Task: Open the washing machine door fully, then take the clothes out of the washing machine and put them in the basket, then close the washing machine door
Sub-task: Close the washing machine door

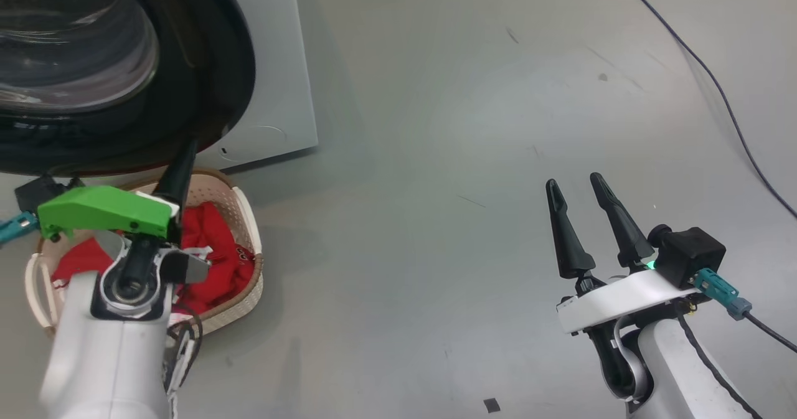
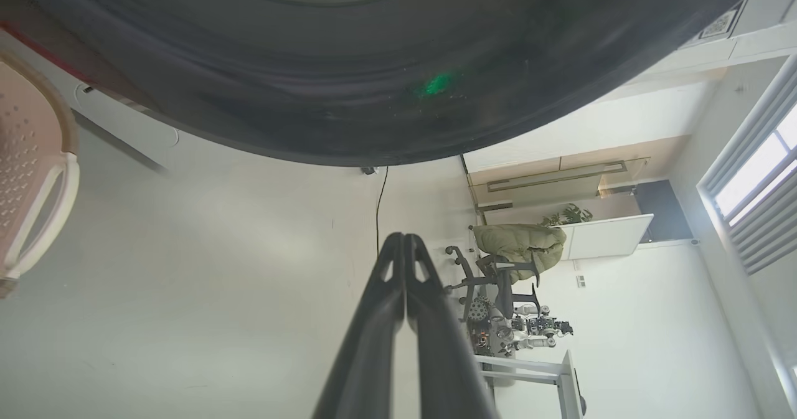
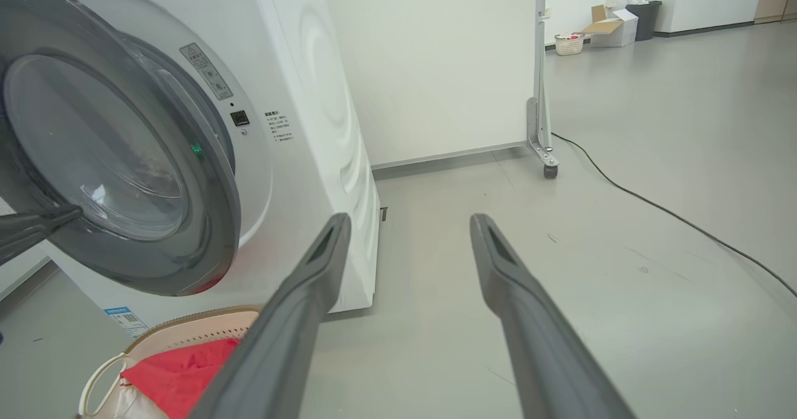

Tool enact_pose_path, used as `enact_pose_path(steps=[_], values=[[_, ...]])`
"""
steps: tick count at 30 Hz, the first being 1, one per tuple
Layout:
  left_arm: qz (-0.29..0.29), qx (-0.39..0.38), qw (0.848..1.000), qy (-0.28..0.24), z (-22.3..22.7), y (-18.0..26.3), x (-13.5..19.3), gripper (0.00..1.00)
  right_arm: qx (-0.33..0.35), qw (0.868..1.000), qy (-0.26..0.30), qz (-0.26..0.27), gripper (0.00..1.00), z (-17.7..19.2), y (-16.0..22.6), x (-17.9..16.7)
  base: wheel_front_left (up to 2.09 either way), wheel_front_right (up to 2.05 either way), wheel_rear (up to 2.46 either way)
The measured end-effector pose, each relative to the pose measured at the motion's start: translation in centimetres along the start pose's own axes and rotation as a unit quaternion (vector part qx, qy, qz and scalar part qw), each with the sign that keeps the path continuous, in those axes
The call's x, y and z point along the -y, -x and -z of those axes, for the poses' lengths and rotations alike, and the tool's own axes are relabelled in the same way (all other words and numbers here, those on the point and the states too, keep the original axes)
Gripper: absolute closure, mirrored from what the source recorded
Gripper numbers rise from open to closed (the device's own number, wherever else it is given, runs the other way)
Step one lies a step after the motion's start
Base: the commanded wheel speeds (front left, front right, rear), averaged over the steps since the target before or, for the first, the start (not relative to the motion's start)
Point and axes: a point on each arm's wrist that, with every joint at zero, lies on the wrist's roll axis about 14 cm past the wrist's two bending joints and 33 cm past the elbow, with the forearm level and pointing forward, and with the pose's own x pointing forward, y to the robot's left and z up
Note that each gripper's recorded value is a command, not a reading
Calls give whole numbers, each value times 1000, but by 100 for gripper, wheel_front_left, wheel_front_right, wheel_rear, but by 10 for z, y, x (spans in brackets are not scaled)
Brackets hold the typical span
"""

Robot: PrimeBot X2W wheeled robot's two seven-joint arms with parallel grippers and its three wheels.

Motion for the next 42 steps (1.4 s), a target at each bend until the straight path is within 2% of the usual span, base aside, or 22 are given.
enact_pose_path(steps=[7,12,18,21,22,24,28,31,33,34,36,42], values=[[-13,26,994,-109,-12,40,-2,100,3,999,4,-43,0,-3,-8,-20,0,0,0],[-27,79,977,-198,-34,76,-2,100,5,997,6,-80,0,-4,-14,-39,0,0,0],[-30,131,939,-316,-51,115,10,100,3,994,6,-112,0,-2,-17,-57,0,0,0],[-27,156,921,-357,-56,133,17,100,2,993,4,-122,0,-1,-17,-63,0,0,0],[-25,171,906,-387,-59,144,22,100,2,991,4,-133,0,0,-17,-70,0,0,0],[-27,186,886,-423,-64,158,25,100,0,989,4,-147,0,2,-17,-79,0,0,0],[-38,223,855,-466,-78,190,26,100,-4,984,2,-177,0,5,-17,-100,0,0,0],[-42,245,841,-481,-80,207,26,100,-1,981,0,-196,0,4,-16,-114,0,0,0],[-47,251,826,-503,-81,216,24,13,0,979,0,-202,0,3,-15,-118,0,0,0],[-51,252,824,-504,-81,220,23,0,-1,979,-1,-204,0,3,-13,-120,0,0,0],[-57,248,825,-505,-76,224,17,0,-3,978,-1,-207,0,5,-11,-121,0,0,0],[-76,232,814,-527,-67,227,6,0,-9,978,-3,-209,0,9,-8,-122,0,0,0]])
